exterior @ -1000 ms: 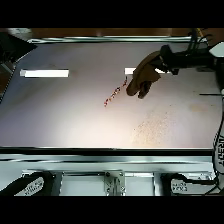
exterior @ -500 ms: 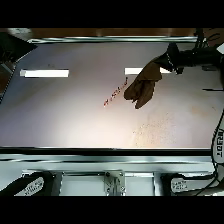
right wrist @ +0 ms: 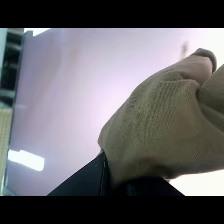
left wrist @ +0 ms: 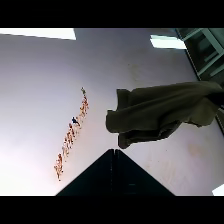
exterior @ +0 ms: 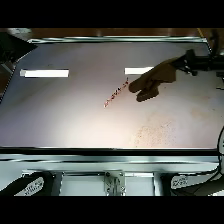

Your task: Fold the shirts.

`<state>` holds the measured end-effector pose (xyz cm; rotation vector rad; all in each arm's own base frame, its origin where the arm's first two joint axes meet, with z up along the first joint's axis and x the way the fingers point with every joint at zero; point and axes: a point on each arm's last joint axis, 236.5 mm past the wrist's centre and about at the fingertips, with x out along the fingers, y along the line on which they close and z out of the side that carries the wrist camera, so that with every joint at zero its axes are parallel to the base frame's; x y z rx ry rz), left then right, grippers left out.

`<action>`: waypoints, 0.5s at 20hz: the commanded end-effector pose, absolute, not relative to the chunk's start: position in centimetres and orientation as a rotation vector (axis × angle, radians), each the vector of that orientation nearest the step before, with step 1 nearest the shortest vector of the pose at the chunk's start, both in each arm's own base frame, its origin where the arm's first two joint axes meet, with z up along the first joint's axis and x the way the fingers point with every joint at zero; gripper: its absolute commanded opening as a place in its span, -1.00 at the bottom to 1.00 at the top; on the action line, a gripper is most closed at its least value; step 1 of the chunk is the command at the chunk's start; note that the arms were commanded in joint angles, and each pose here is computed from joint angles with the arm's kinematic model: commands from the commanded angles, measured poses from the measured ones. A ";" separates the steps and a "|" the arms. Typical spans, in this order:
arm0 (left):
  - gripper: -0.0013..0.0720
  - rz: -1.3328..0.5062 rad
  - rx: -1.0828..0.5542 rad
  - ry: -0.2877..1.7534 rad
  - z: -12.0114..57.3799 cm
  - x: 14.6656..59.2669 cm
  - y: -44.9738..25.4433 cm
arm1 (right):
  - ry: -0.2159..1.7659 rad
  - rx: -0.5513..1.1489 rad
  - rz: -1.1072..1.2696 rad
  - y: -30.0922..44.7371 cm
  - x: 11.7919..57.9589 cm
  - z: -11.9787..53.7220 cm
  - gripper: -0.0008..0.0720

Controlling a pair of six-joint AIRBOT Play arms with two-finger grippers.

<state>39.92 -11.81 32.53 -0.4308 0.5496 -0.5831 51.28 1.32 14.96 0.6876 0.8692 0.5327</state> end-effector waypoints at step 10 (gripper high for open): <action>-0.85 -0.662 -0.474 0.670 29.2 41.0 -16.2 | 0.420 0.970 0.508 -14.1 48.3 27.7 -0.80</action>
